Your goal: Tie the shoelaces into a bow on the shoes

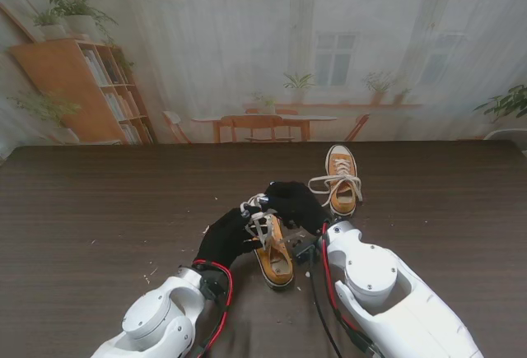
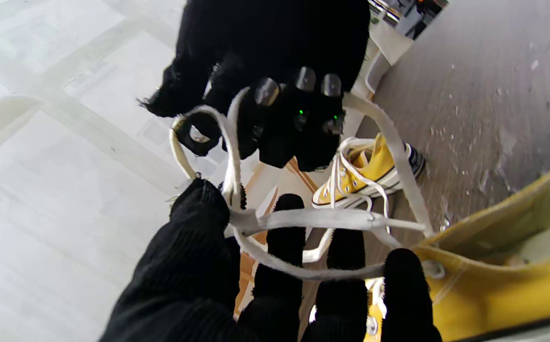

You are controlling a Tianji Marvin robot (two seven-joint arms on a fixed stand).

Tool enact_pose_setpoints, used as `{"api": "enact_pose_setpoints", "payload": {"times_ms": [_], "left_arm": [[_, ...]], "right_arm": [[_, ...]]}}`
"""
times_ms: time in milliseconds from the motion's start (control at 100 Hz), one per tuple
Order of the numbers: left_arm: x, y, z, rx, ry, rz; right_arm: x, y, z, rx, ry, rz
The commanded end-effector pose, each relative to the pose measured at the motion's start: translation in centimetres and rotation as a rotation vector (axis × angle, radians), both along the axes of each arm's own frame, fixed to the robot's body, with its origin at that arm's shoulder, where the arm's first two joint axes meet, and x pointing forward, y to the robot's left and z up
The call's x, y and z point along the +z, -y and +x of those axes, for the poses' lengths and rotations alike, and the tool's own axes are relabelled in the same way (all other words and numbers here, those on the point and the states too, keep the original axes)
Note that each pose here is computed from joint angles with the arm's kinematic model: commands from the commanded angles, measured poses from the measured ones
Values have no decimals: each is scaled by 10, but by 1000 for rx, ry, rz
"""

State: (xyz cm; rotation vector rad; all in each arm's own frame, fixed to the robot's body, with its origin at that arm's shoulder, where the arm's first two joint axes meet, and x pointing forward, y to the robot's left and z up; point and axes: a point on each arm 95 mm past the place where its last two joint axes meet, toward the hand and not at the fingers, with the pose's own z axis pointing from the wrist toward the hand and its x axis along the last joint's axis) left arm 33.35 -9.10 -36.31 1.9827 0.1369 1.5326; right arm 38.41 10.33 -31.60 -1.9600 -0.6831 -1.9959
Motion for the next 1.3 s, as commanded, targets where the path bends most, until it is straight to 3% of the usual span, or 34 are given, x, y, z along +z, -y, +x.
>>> {"api": "enact_pose_setpoints", "payload": {"times_ms": [0, 180, 390, 840, 1060, 1290], "left_arm": [[8, 3, 2, -22, 17, -7], [11, -1, 5, -25, 34, -3], [15, -2, 4, -26, 46, -81], [16, -6, 4, -32, 82, -96], [21, -3, 5, 41, 47, -54], [22, -2, 5, 41, 49, -49]], "right_arm": [[0, 0, 0, 12, -4, -8], [-1, 2, 0, 10, -3, -9], [-2, 2, 0, 6, -8, -6], [-4, 5, -1, 0, -15, -12], [-5, 6, -4, -6, -22, 6], [-9, 9, -8, -33, -41, 30]]}}
